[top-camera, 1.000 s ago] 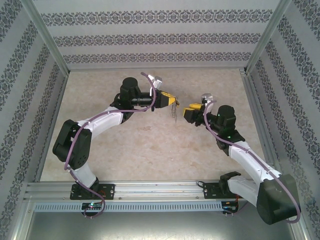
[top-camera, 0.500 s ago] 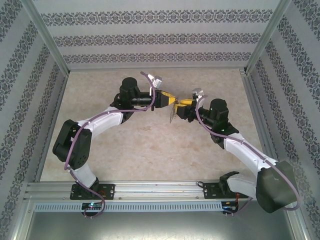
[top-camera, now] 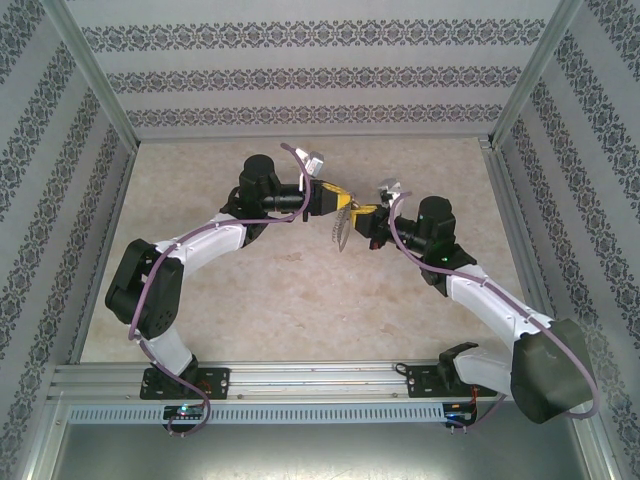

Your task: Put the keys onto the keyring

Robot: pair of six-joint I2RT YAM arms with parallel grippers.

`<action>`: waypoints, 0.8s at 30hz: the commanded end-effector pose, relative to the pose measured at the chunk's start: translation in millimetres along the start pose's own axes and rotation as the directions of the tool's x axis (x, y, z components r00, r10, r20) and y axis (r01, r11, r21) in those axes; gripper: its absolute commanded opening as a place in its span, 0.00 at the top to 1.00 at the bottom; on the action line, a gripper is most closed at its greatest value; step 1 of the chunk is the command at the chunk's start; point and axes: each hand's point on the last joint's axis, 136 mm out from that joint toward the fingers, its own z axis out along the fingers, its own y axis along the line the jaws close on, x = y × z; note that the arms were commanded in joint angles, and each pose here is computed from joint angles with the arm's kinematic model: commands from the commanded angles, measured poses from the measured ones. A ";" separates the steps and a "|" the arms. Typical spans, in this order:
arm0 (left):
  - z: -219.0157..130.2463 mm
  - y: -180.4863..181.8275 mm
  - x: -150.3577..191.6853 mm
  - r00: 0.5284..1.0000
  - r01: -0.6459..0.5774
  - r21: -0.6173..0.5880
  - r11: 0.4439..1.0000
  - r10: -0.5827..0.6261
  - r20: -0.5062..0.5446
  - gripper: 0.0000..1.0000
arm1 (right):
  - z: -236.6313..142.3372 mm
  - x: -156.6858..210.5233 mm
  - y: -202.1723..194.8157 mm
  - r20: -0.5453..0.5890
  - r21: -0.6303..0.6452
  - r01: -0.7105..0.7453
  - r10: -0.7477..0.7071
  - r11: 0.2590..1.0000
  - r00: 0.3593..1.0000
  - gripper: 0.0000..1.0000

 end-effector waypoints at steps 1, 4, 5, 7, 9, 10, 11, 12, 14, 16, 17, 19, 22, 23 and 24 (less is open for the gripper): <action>-2.2 -21.8 -22.8 0.992 -0.109 0.026 0.994 0.108 0.066 1.00 | -0.3 0.7 19.9 -0.028 -0.083 0.021 -0.023 0.996 0.999 1.00; -2.4 -22.7 -25.6 0.991 -0.115 0.026 0.993 0.113 0.076 1.00 | 2.5 5.6 24.5 -0.056 -0.119 0.004 -0.011 0.993 0.998 1.00; -2.4 -23.4 -26.4 0.990 -0.118 0.028 0.993 0.116 0.079 1.00 | 4.2 7.1 27.0 -0.067 -0.136 0.001 -0.010 0.991 0.998 1.00; -2.2 -22.7 -25.9 0.990 -0.115 0.029 0.993 0.113 0.080 1.00 | 8.1 11.0 30.6 -0.089 -0.161 -0.009 -0.005 0.987 0.996 1.00; -2.0 -22.3 -25.1 0.991 -0.113 0.030 0.993 0.110 0.079 1.00 | 11.7 13.6 32.2 -0.102 -0.171 -0.015 -0.002 0.985 0.995 1.00; -1.5 -22.2 -24.5 0.991 -0.112 0.031 0.993 0.110 0.078 1.00 | 13.1 14.0 32.4 -0.104 -0.173 -0.017 -0.001 0.985 0.995 1.00; -1.8 -21.7 -23.8 0.991 -0.112 0.031 0.993 0.110 0.078 1.00 | 14.0 14.2 31.8 -0.104 -0.172 -0.018 0.000 0.985 0.995 1.00; -2.0 -21.3 -23.4 0.991 -0.111 0.030 0.993 0.109 0.078 1.00 | 14.7 14.2 31.3 -0.103 -0.170 -0.018 0.000 0.985 0.995 1.00; -2.3 -21.3 -22.2 0.991 -0.110 0.029 0.993 0.107 0.077 1.00 | 14.5 12.4 27.8 -0.095 -0.152 -0.014 -0.001 0.988 0.996 1.00; -2.5 -21.8 -21.5 0.991 -0.111 0.029 0.993 0.108 0.077 1.00 | 14.4 9.9 26.2 -0.086 -0.143 -0.013 0.001 0.990 0.996 1.00; -2.8 -21.3 -21.3 0.991 -0.111 0.027 0.993 0.109 0.078 1.00 | 14.3 8.2 26.0 -0.082 -0.143 -0.014 0.002 0.990 0.997 1.00; -3.2 -21.3 -21.2 0.991 -0.112 0.025 0.993 0.110 0.078 1.00 | 14.1 6.4 25.1 -0.078 -0.138 -0.012 0.001 0.990 0.997 1.00; -3.7 -21.4 -21.7 0.990 -0.114 0.021 0.993 0.112 0.083 1.00 | 11.8 6.5 20.7 -0.075 -0.114 -0.016 0.008 0.993 0.997 0.92; -3.9 -21.8 -21.8 0.990 -0.114 0.019 0.993 0.112 0.085 1.00 | 10.2 6.4 17.3 -0.070 -0.096 -0.019 0.012 0.995 0.997 0.80; -4.4 -21.5 -21.8 0.990 -0.114 0.016 0.993 0.112 0.087 1.00 | 7.8 6.0 12.6 -0.062 -0.077 -0.024 0.020 0.997 0.998 0.72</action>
